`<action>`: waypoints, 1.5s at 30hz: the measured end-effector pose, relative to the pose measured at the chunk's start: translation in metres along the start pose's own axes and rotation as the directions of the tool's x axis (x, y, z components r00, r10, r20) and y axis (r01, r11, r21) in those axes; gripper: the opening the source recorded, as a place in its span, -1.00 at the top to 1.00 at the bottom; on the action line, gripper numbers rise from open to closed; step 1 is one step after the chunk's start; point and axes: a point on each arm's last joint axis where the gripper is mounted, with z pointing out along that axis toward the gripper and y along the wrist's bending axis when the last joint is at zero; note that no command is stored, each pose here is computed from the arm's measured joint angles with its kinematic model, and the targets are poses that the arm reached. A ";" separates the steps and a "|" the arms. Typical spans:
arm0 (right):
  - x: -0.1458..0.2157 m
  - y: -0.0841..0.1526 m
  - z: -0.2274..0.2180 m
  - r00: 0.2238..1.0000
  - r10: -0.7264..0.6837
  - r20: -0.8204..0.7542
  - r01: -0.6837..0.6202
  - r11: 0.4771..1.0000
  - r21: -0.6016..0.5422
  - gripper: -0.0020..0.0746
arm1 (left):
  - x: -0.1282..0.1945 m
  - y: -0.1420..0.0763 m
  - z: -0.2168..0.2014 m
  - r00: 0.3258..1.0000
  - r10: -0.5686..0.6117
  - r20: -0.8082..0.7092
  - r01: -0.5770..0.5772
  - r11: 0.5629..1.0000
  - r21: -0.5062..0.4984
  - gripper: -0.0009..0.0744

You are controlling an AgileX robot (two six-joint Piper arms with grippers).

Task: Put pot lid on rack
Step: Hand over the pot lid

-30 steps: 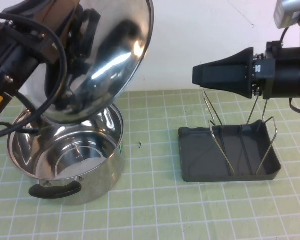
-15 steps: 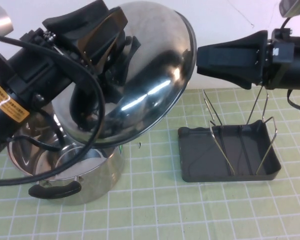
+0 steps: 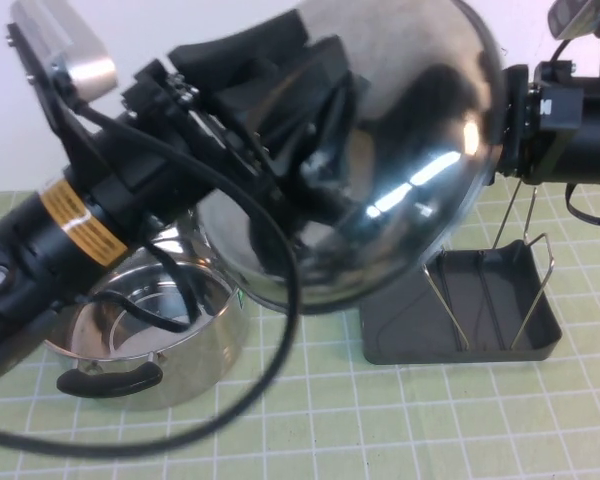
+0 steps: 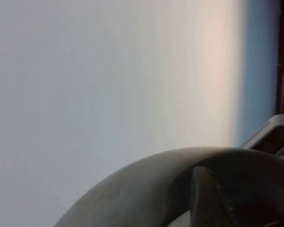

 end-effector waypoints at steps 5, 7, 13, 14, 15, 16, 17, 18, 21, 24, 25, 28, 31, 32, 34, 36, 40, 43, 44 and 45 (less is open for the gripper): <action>0.000 0.000 0.001 1.000 0.000 -0.002 0.000 1.000 -0.003 -0.44 | -0.006 0.015 -0.007 0.999 0.032 0.015 -0.031 0.997 -0.066 0.14; 0.000 0.001 0.001 1.000 0.001 -0.001 -0.001 1.000 -0.004 -0.44 | -0.009 0.020 -0.010 0.999 0.045 0.027 -0.043 0.996 -0.081 0.14; 0.000 0.001 0.001 1.000 0.001 -0.001 -0.001 1.000 -0.004 -0.44 | -0.024 0.035 -0.024 0.996 0.078 0.050 -0.070 0.986 -0.150 0.14; 0.000 0.001 0.001 1.000 0.001 0.001 -0.001 1.000 -0.005 -0.44 | -0.025 0.035 -0.025 0.996 0.079 0.046 -0.072 0.986 -0.148 0.14; 0.000 0.001 0.001 1.000 0.001 0.001 -0.001 1.000 -0.005 -0.44 | -0.026 0.035 -0.026 0.996 0.083 0.040 -0.077 0.987 -0.142 0.14; 0.000 0.001 0.001 1.000 0.001 0.001 -0.001 1.000 -0.005 -0.44 | -0.026 0.035 -0.026 0.996 0.084 0.040 -0.077 0.987 -0.142 0.14; 0.000 0.001 0.001 1.000 0.001 0.001 -0.001 1.000 -0.005 -0.44 | -0.026 0.035 -0.026 0.996 0.089 0.032 -0.084 0.987 -0.138 0.14; 0.000 0.001 0.001 1.000 0.001 0.000 -0.001 1.000 -0.006 -0.44 | -0.025 0.034 -0.026 0.995 0.097 0.015 -0.094 0.988 -0.126 0.14; 0.000 0.001 0.001 1.000 0.001 0.000 -0.001 1.000 -0.006 -0.44 | -0.021 0.031 -0.025 0.996 0.091 -0.023 -0.093 0.991 -0.096 0.14; 0.000 0.001 0.001 1.000 0.001 0.000 -0.001 1.000 -0.006 -0.44 | -0.015 0.028 -0.022 0.997 0.060 -0.040 -0.063 0.995 -0.072 0.14; 0.000 0.001 0.001 1.000 0.001 0.000 -0.001 1.000 -0.006 -0.44 | -0.013 0.026 -0.021 0.998 0.054 -0.045 -0.057 0.996 -0.063 0.14; 0.000 0.002 0.001 1.000 0.001 -0.002 -0.001 1.000 -0.017 -0.44 | -0.002 0.020 -0.013 0.997 0.041 -0.069 -0.044 0.998 -0.040 0.14; 0.000 0.002 0.001 1.000 0.002 -0.001 -0.002 1.000 -0.017 -0.44 | 0.011 0.014 -0.005 0.996 0.042 -0.081 -0.044 0.999 -0.014 0.14; 0.000 0.002 0.001 1.000 0.002 -0.001 -0.002 1.000 -0.017 -0.44 | 0.014 0.012 -0.002 0.996 0.040 -0.079 -0.041 0.999 -0.010 0.14; 0.000 0.002 0.001 1.000 0.002 0.000 -0.002 1.000 -0.016 -0.44 | 0.022 0.008 0.003 0.997 0.027 -0.075 -0.028 1.000 -0.005 0.14; 0.000 0.002 0.001 1.000 0.002 0.000 -0.002 1.000 -0.016 -0.42 | 0.031 0.005 0.008 0.997 0.004 -0.073 -0.005 1.000 -0.006 0.15; -0.001 0.000 -0.001 1.000 -0.008 0.011 0.008 1.000 0.003 -0.02 | 0.045 0.007 0.014 0.995 -0.056 -0.079 0.051 0.997 -0.055 0.14; -0.002 0.000 -0.001 1.000 0.004 0.021 -0.004 1.000 0.000 0.04 | 0.048 0.010 0.015 0.994 -0.079 -0.076 0.073 0.994 -0.086 0.14; -0.002 0.000 -0.001 1.000 0.001 0.022 -0.001 1.000 0.001 0.06 | 0.049 0.010 0.015 0.993 -0.086 -0.077 0.079 0.993 -0.093 0.13; -0.002 0.001 -0.001 1.000 -0.008 0.019 0.008 1.000 -0.007 0.13 | 0.050 0.011 0.015 0.992 -0.094 -0.089 0.084 0.991 -0.107 0.08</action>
